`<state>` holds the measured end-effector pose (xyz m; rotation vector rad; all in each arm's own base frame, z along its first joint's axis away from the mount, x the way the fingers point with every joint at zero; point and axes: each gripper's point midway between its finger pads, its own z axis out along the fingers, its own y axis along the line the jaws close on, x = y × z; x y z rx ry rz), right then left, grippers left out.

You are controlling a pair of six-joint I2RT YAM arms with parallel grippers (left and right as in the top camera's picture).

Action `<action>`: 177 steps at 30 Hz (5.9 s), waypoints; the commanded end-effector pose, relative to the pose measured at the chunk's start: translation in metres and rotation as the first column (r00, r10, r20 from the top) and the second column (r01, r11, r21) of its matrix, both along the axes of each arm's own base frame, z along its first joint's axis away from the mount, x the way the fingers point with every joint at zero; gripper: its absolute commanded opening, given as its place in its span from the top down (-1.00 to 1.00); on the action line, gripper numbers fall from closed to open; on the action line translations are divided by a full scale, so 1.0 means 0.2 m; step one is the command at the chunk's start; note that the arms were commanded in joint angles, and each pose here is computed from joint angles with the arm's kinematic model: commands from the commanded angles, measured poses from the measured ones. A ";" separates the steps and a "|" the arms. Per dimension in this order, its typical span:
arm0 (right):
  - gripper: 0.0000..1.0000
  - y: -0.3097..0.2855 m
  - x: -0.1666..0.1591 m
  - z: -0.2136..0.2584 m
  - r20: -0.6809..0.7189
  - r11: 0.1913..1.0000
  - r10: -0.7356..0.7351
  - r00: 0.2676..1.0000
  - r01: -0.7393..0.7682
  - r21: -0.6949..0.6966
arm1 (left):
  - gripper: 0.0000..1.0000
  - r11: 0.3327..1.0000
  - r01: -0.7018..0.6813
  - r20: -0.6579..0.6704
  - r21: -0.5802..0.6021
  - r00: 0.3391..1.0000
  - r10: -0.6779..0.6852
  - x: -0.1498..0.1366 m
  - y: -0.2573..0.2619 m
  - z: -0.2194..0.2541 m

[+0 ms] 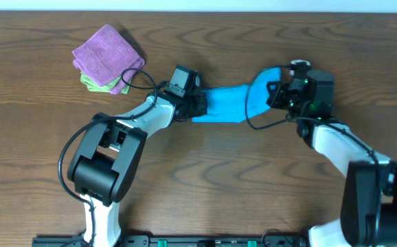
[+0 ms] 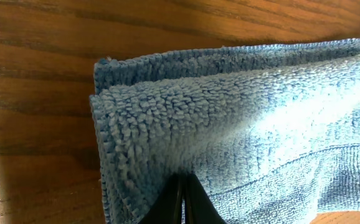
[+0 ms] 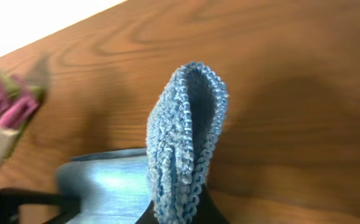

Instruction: Fold the cloth

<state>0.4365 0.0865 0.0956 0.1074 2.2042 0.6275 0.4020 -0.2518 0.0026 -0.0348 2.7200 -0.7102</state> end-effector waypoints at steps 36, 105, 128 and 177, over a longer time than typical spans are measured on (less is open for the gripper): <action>0.98 0.67 -0.03 -0.13 -0.053 0.961 0.264 0.963 -0.268 -0.075 | 0.88 0.997 -0.060 0.121 -0.048 0.990 0.065 0.17 0.26 0.44; -0.22 1.08 -0.38 -0.27 -0.237 0.850 0.522 0.819 -0.524 0.058 | 0.82 0.972 -0.216 0.236 -0.094 0.944 0.232 0.30 0.65 0.74; -0.98 0.38 -0.19 0.43 -0.056 0.956 0.292 0.955 -0.290 0.040 | -0.91 0.947 -0.201 0.201 -0.251 0.946 0.254 0.17 0.60 1.00; -0.98 -0.04 -1.18 0.18 0.005 0.935 0.308 0.951 -0.302 -0.187 | -0.91 0.808 -0.441 -0.400 -0.390 0.872 0.283 -0.17 0.09 0.09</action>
